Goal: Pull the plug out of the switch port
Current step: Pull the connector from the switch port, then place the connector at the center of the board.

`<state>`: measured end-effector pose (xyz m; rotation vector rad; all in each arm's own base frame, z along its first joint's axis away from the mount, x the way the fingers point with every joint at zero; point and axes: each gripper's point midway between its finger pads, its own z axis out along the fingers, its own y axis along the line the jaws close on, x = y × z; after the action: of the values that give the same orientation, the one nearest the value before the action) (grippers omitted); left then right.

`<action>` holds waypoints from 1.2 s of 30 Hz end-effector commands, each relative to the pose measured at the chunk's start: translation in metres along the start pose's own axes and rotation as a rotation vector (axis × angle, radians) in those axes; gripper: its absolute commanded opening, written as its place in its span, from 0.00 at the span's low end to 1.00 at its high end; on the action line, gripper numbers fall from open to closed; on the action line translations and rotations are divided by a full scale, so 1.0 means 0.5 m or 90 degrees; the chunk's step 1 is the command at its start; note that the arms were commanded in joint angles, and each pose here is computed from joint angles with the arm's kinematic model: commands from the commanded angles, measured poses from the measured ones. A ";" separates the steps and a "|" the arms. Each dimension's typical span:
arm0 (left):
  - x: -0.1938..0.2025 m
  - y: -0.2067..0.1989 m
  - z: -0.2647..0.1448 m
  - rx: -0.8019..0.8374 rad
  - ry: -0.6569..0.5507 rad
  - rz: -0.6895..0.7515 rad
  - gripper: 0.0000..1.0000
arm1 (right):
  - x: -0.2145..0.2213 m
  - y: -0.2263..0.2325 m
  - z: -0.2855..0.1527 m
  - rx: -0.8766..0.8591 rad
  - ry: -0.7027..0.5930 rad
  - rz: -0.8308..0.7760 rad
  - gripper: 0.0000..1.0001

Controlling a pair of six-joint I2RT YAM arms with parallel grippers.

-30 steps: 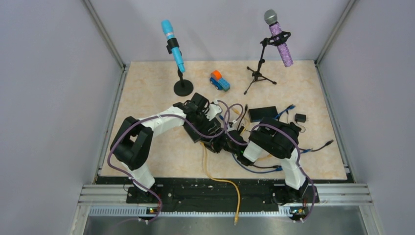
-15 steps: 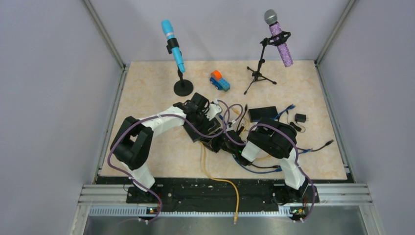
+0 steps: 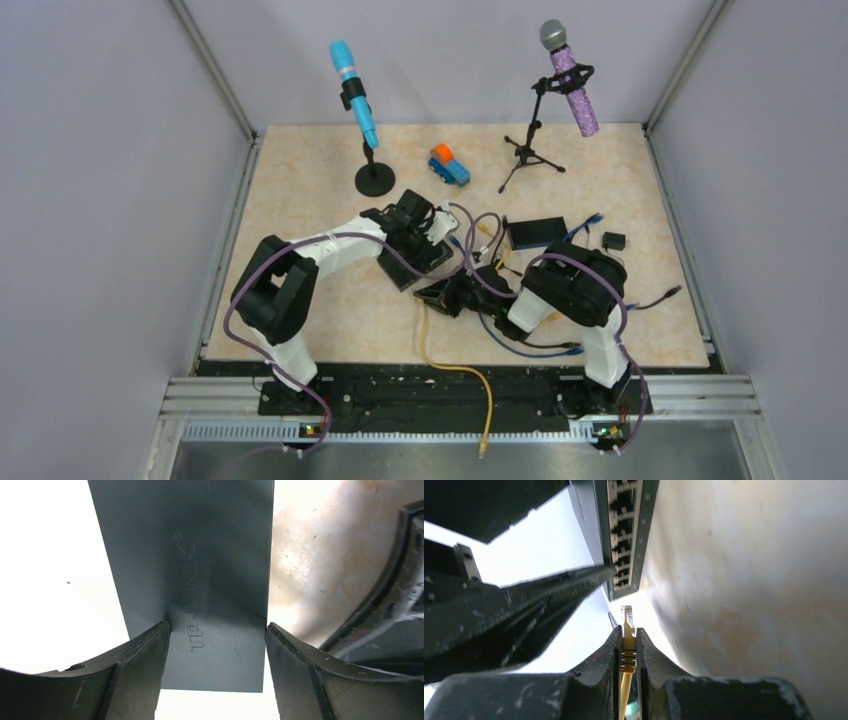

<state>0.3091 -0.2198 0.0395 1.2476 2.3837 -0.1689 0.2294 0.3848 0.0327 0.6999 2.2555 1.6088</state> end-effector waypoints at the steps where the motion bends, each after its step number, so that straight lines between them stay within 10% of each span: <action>1: 0.165 -0.011 0.034 -0.005 0.181 -0.035 0.73 | 0.031 0.038 -0.043 -0.042 0.054 -0.014 0.00; 10: 0.159 -0.005 0.030 -0.017 0.158 -0.037 0.77 | 0.018 0.114 -0.090 -0.014 0.024 -0.221 0.00; 18: -0.006 0.067 -0.067 -0.094 -0.064 -0.143 0.98 | -0.117 0.207 -0.206 0.130 -0.192 -0.348 0.00; 27: -0.079 0.187 -0.234 -0.172 -0.290 -0.340 0.99 | -0.253 0.258 -0.298 0.202 -0.330 -0.408 0.00; 36: -0.053 0.178 -0.323 -0.172 -0.420 -0.416 0.99 | -0.372 0.287 -0.183 0.233 -0.262 -0.468 0.00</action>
<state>0.3459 -0.1340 0.1924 0.2890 2.0942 -0.2704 0.3462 0.2277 0.1832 0.3396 2.1213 0.6450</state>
